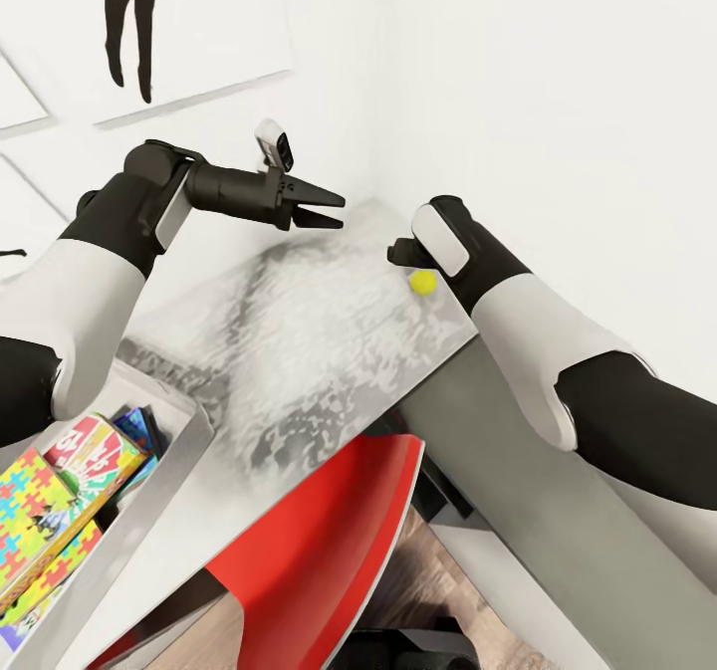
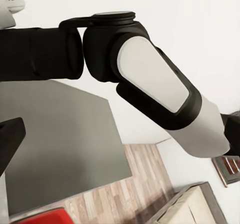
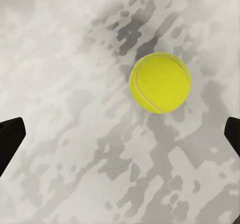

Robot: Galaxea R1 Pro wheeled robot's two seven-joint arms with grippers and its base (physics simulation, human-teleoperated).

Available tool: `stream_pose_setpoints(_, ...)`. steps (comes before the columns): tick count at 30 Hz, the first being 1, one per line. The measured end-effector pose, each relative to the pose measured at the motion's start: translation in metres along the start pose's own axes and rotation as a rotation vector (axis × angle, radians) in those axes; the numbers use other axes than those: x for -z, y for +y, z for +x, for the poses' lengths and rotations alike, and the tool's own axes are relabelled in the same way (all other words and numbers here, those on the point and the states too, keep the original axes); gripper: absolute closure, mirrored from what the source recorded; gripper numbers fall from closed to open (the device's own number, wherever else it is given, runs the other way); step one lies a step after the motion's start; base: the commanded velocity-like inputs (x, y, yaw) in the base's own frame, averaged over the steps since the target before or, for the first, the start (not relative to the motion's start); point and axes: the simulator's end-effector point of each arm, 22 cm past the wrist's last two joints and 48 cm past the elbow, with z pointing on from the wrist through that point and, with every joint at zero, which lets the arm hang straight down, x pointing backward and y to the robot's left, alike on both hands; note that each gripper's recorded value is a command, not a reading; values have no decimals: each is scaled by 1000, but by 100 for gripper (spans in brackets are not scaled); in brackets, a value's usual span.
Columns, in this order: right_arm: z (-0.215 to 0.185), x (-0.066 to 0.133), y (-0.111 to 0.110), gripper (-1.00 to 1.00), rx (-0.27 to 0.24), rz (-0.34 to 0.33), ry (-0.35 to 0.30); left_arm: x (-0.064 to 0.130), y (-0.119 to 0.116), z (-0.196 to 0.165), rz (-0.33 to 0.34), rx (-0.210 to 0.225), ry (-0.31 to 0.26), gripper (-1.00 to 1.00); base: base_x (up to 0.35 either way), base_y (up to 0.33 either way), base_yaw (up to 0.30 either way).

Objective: Put all the toys in the child's room - the three board games (two on the bed and one on the table), the two jigsaw puzzles on the table, and the tennis ball on the table - inside the toy box on the table in the child's room.

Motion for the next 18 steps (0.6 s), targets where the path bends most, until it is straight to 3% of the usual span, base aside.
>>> stream_pose_setpoints(18,15,-20,-2,-100,-1,3,30,-1,21,9,3,30,0,-100,0,0,0)
